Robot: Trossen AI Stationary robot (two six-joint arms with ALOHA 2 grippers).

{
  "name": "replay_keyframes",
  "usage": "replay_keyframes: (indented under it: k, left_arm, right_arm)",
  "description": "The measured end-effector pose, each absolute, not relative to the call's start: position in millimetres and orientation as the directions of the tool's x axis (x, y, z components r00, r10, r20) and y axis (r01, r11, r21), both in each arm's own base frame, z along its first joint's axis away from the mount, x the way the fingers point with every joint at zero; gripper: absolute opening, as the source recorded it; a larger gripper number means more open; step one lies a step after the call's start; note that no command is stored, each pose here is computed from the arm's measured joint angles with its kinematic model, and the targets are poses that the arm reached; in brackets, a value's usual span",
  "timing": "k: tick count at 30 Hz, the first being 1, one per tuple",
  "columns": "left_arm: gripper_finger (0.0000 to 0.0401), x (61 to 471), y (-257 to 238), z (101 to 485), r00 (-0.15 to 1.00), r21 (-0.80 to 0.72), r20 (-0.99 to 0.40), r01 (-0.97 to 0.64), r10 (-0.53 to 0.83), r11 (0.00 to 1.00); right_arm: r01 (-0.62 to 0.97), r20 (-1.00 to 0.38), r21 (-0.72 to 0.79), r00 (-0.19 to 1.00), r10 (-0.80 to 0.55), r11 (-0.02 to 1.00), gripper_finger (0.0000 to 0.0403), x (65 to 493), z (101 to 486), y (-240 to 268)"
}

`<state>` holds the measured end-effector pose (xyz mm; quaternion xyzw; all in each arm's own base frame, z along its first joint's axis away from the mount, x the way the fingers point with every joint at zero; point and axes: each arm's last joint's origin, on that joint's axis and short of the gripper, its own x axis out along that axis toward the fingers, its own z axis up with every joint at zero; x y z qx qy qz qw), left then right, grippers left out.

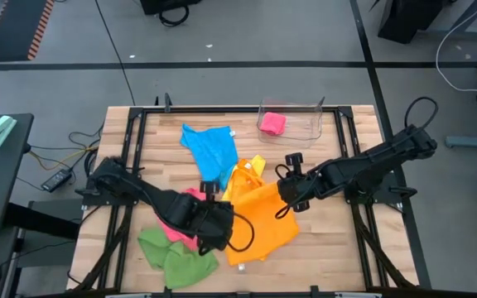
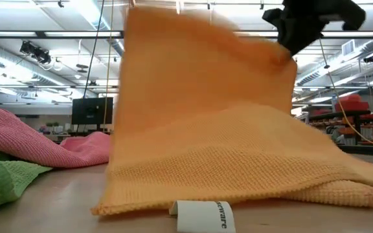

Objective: Fold microfiber towels
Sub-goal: Fold the right orange microfiber cloth

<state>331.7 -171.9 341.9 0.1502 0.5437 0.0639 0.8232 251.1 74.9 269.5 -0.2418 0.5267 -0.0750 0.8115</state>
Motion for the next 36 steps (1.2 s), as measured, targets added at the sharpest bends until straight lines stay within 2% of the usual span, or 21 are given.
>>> replay_keyframes:
  k: [9, 15, 22, 25, 30, 36]
  left_arm:
    - [0.0007, 345, -200, 304, 0.350, 0.346, -0.891, 0.115, 0.287, 0.931]
    - [0.0049, 357, -217, 272, 0.342, 0.395, -0.877, 0.111, 0.338, 0.912]
    - [0.0111, 362, -238, 232, 0.381, 0.618, -0.761, 0.181, 0.525, 0.765]
    - [0.0128, 364, -244, 217, 0.384, 0.656, -0.734, 0.191, 0.559, 0.730]
    - [0.0137, 370, -246, 194, 0.355, 0.675, -0.727, 0.213, 0.587, 0.707]
    - [0.0128, 379, -241, 171, 0.313, 0.686, -0.724, 0.228, 0.615, 0.691]
  right_arm:
    - [-0.176, -0.829, -0.422, 0.472, -0.300, 0.889, 0.0010, 245, 271, 97]
    - [-0.179, -0.825, -0.370, 0.514, -0.234, 0.912, 0.0010, 244, 271, 114]
    - [-0.180, -0.822, -0.373, 0.520, -0.234, 0.910, 0.0010, 245, 269, 117]
    - [-0.165, -0.821, -0.373, 0.518, -0.241, 0.913, 0.0010, 246, 269, 114]
    - [-0.155, -0.817, -0.370, 0.523, -0.241, 0.916, 0.0010, 248, 270, 112]
    - [-0.151, -0.813, -0.366, 0.532, -0.236, 0.918, 0.0010, 249, 270, 113]
